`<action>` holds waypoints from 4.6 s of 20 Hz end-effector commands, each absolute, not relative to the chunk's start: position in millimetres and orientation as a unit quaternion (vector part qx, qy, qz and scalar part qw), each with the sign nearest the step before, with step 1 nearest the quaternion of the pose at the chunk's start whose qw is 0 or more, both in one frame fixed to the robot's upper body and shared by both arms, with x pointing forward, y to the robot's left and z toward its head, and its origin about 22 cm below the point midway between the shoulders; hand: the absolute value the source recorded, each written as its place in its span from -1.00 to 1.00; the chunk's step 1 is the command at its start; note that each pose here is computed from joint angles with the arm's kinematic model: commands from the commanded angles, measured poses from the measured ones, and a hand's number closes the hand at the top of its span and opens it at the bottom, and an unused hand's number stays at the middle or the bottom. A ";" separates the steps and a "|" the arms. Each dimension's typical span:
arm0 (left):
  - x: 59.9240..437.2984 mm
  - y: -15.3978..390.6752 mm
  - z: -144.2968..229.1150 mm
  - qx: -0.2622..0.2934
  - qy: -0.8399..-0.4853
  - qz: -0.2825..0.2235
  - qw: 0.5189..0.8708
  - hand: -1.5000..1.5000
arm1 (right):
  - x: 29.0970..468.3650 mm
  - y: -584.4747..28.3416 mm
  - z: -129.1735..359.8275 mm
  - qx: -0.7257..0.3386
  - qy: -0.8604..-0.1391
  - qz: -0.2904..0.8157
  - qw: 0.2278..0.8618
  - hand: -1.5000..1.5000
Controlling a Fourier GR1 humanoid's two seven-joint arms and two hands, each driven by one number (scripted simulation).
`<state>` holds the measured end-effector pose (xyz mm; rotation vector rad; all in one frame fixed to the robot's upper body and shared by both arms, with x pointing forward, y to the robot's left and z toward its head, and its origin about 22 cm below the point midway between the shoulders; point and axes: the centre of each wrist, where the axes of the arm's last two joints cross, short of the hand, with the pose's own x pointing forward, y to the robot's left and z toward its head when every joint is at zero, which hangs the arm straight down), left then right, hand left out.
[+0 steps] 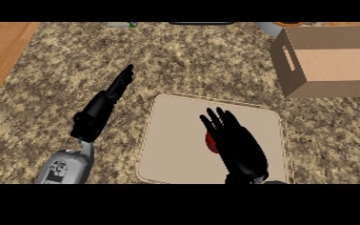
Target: Pick the can from the tray and place it in the cardboard box
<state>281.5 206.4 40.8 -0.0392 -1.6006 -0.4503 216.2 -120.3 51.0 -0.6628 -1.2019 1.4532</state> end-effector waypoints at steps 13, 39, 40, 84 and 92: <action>280.6 207.9 51.1 -0.023 -0.709 -0.206 0.675 0.00 | 243.4 -146.3 7.9 -0.311 -0.467 0.627 0.541 -1.00; 280.2 204.3 35.2 -0.011 -0.712 -0.197 0.674 0.00 | 240.5 -418.2 55.4 -0.421 -0.588 0.538 0.433 1.00; 294.2 219.2 43.9 -0.012 -0.712 -0.194 0.675 0.00 | 234.1 -412.3 50.6 -0.421 -0.594 0.531 0.433 1.00; 284.5 184.3 34.3 -0.016 -0.710 -0.208 0.672 0.00 | 321.8 -465.0 228.9 -0.452 -0.679 0.308 0.489 1.00; 288.8 209.3 35.0 -0.025 -0.711 -0.209 0.671 0.00 | 359.5 -476.4 197.4 -0.466 -0.650 0.338 0.495 1.00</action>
